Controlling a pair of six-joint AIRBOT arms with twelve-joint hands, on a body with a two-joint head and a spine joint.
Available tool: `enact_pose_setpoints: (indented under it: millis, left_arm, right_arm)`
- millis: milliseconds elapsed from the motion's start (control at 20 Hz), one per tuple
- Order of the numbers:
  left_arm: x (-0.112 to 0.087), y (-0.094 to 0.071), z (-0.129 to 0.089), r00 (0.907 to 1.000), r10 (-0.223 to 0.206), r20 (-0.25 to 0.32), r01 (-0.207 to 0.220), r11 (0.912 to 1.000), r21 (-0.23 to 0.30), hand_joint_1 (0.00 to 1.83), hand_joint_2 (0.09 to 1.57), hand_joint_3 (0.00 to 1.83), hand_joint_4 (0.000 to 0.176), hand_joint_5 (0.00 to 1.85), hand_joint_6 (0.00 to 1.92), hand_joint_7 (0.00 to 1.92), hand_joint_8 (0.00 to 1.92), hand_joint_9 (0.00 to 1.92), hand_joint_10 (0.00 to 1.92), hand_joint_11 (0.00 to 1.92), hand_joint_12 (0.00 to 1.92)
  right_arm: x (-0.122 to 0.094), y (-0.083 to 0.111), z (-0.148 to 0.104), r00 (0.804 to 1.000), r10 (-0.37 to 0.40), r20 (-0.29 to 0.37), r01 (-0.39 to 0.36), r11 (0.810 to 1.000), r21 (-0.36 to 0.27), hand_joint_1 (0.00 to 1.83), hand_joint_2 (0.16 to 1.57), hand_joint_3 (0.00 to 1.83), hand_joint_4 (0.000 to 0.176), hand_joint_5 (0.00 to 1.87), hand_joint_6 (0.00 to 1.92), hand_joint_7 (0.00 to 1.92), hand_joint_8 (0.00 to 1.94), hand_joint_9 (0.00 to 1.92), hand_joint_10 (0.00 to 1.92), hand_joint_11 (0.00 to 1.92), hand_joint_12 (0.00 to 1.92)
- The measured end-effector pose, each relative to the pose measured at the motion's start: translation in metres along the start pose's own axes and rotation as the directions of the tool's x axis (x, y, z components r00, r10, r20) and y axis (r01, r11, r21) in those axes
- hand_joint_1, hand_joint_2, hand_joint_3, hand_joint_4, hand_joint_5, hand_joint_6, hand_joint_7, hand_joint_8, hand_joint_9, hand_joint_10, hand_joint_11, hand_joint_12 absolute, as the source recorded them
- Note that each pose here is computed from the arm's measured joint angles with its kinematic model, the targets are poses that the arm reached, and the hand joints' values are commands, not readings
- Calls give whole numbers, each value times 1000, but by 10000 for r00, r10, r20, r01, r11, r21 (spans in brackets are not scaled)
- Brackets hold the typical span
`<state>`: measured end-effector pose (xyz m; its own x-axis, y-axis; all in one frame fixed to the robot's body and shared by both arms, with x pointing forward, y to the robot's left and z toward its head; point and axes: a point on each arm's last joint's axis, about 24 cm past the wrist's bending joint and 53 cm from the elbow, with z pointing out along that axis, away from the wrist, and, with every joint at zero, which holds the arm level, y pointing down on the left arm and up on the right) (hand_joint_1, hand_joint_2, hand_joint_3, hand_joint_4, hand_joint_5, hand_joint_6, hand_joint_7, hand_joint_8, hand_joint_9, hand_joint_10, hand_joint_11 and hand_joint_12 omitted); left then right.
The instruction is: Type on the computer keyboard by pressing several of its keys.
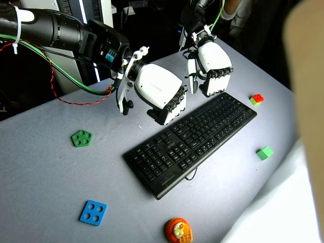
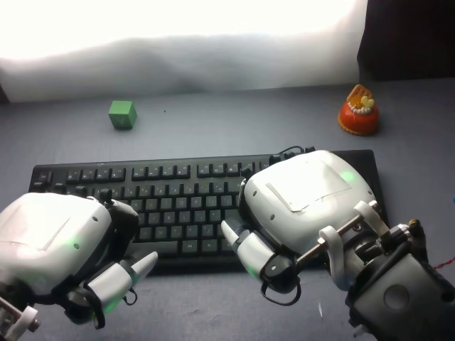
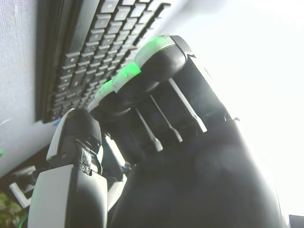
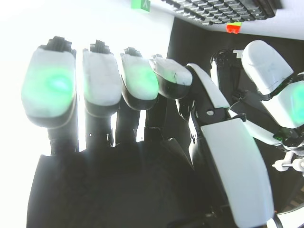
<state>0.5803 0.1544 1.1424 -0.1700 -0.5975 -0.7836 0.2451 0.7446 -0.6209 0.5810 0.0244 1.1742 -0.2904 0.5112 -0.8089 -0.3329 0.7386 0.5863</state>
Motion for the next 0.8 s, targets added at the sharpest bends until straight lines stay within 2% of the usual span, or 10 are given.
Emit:
enact_pose_setpoints:
  millis: [100,200,250,450,700,800]
  left_arm:
    - [5,1,1,9999,-67,-95,67,10000,-17,328,1304,18,9,301,11,372,1,387,30,0,938]
    - [7,-1,0,10000,-91,-38,92,9999,92,324,1310,10,16,285,1,356,0,374,12,0,918]
    - [9,1,0,10000,-93,-7,93,9999,79,323,1314,11,14,291,4,355,0,371,10,0,915]
    - [23,11,-4,9999,-145,-95,143,9998,-161,294,1315,4,25,267,3,332,1,353,1,0,859]
    - [42,23,-10,9994,-311,168,316,9991,-271,274,1318,1,34,234,1,294,0,314,0,0,809]
    - [42,27,-7,9989,-201,412,208,9996,-188,270,1317,1,26,262,9,303,3,320,3,0,802]
  right_arm:
    - [3,-2,-1,10000,34,-86,-34,10000,54,113,1224,5,0,398,47,385,0,357,60,0,1071]
    - [5,0,-1,9998,48,-168,-48,10000,6,134,1221,1,0,392,31,408,5,386,53,0,1098]
    - [4,0,-1,9999,16,-116,-16,10000,-16,133,1220,0,0,394,30,414,6,393,53,0,1103]
    - [8,-5,-2,9994,162,-312,-155,9996,223,121,1224,2,0,425,32,426,5,404,41,0,1126]
    - [19,-1,5,9986,230,-484,-222,9996,165,146,1222,0,0,441,23,417,0,407,24,0,1127]
    - [31,1,12,9975,322,-621,-311,9993,194,136,1222,0,0,456,25,429,4,421,25,0,1158]
